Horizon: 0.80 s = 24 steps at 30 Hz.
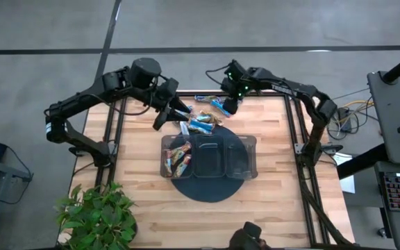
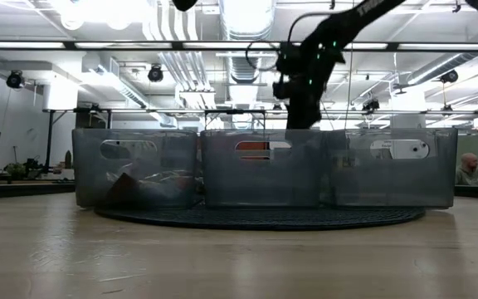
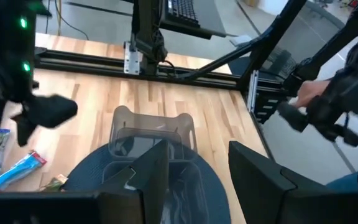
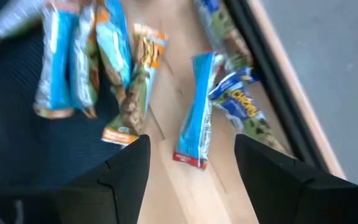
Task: Pick and place Granola Bars by type
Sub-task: Put the red granola bar into the left black bin
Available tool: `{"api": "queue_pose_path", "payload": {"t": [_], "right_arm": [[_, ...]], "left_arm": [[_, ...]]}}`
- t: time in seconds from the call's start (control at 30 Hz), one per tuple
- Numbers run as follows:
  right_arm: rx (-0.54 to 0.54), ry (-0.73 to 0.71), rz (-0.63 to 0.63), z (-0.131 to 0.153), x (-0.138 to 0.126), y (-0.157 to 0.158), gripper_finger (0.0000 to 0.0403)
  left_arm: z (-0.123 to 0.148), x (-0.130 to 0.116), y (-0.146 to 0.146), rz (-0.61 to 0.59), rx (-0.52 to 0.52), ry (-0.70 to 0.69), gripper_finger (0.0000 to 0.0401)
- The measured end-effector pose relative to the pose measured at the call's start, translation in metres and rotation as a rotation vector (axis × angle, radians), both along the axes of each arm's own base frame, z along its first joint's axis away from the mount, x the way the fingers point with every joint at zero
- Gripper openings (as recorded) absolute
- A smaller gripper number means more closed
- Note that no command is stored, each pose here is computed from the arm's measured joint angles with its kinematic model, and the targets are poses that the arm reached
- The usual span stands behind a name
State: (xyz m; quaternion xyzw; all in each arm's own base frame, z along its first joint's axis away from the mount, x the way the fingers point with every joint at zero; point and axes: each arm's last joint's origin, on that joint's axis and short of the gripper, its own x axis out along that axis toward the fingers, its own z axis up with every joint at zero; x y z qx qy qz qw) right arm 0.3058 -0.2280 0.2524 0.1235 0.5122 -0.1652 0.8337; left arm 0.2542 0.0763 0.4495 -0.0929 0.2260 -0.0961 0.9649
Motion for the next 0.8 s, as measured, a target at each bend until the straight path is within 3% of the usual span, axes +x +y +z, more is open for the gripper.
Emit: {"api": "queue_pose_path", "payload": {"t": [0.2,0.33,0.53,0.8], "right_arm": [[0.054,0.086,0.046,-0.044,0.011,-0.007,0.0224],[0.094,0.118,0.054,-0.064,0.017,-0.012,0.0224],[0.087,0.113,0.033,-0.067,0.020,-0.026,0.0224],[0.072,0.099,0.022,-0.066,0.018,-0.039,0.0224]], "left_arm": [[-0.002,0.000,0.001,0.033,0.067,0.006,0.0149],[-0.001,-0.005,0.003,0.118,0.141,0.024,0.0149],[0.003,-0.018,0.008,0.274,0.254,0.065,0.0149],[-0.021,-0.040,0.015,0.350,0.214,0.135,0.0138]]}}
